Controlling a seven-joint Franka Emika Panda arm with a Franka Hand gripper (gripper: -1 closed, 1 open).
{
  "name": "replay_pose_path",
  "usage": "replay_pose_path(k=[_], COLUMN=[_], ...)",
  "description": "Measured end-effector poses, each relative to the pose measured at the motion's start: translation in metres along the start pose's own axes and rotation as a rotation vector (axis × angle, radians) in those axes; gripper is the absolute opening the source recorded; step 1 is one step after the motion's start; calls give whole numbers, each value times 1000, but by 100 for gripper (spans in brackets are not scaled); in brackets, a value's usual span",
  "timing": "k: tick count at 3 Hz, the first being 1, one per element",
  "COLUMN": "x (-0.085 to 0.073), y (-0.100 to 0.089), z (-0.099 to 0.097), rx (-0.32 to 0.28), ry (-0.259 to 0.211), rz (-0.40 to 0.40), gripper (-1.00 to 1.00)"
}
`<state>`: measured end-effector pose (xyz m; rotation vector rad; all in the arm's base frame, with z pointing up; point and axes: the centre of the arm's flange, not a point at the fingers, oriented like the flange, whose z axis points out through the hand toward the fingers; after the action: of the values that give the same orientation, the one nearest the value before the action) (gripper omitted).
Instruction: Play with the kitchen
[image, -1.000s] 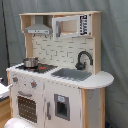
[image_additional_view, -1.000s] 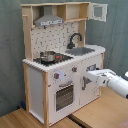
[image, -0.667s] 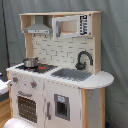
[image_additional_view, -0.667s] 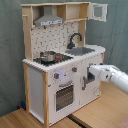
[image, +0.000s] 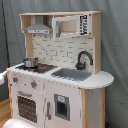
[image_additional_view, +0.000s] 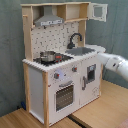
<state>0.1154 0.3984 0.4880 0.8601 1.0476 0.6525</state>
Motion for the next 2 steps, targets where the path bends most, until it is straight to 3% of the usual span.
replay_pose_path(k=[2], x=[-62], y=[56], z=[-16], rx=[-18], ry=[-111], rz=[99], gripper=[100])
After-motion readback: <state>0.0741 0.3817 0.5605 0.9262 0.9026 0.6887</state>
